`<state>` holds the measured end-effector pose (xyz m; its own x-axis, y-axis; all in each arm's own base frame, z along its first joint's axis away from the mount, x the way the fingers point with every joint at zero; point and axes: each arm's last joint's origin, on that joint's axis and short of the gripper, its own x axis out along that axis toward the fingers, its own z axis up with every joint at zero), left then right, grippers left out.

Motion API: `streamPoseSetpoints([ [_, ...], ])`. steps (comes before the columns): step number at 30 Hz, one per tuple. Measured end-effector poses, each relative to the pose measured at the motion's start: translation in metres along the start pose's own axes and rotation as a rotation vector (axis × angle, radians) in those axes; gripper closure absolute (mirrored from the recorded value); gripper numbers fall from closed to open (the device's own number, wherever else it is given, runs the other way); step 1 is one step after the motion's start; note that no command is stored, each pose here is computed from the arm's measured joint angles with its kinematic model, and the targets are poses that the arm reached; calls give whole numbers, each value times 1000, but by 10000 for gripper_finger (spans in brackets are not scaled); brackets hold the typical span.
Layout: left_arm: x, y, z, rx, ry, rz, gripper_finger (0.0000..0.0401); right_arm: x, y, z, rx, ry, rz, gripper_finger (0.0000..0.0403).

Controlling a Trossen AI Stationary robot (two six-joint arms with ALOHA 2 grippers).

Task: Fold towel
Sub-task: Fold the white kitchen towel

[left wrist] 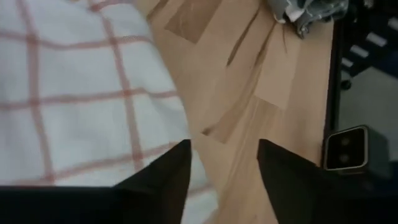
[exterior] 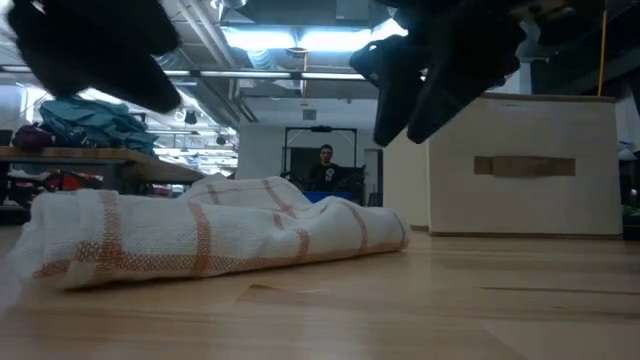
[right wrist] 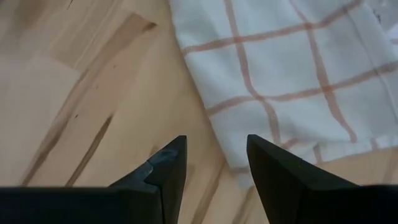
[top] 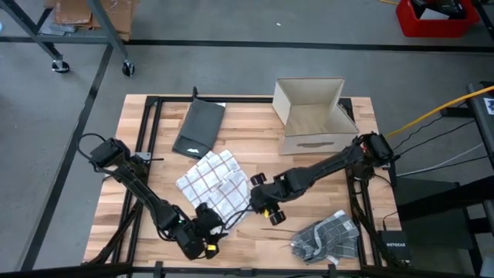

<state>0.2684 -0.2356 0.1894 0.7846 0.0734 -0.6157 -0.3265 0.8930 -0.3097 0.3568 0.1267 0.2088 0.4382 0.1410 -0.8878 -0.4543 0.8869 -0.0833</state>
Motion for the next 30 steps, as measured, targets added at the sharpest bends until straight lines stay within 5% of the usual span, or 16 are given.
streamPoseSetpoints([
  [5,18,-1,-5,147,-12,-2,195,15,2,-1,-47,32,-41,230],
  [21,43,3,-31,153,108,0,193,69,1,-17,-105,189,-123,230],
  [30,56,7,-45,169,137,31,193,74,1,-16,-103,174,-114,230],
])
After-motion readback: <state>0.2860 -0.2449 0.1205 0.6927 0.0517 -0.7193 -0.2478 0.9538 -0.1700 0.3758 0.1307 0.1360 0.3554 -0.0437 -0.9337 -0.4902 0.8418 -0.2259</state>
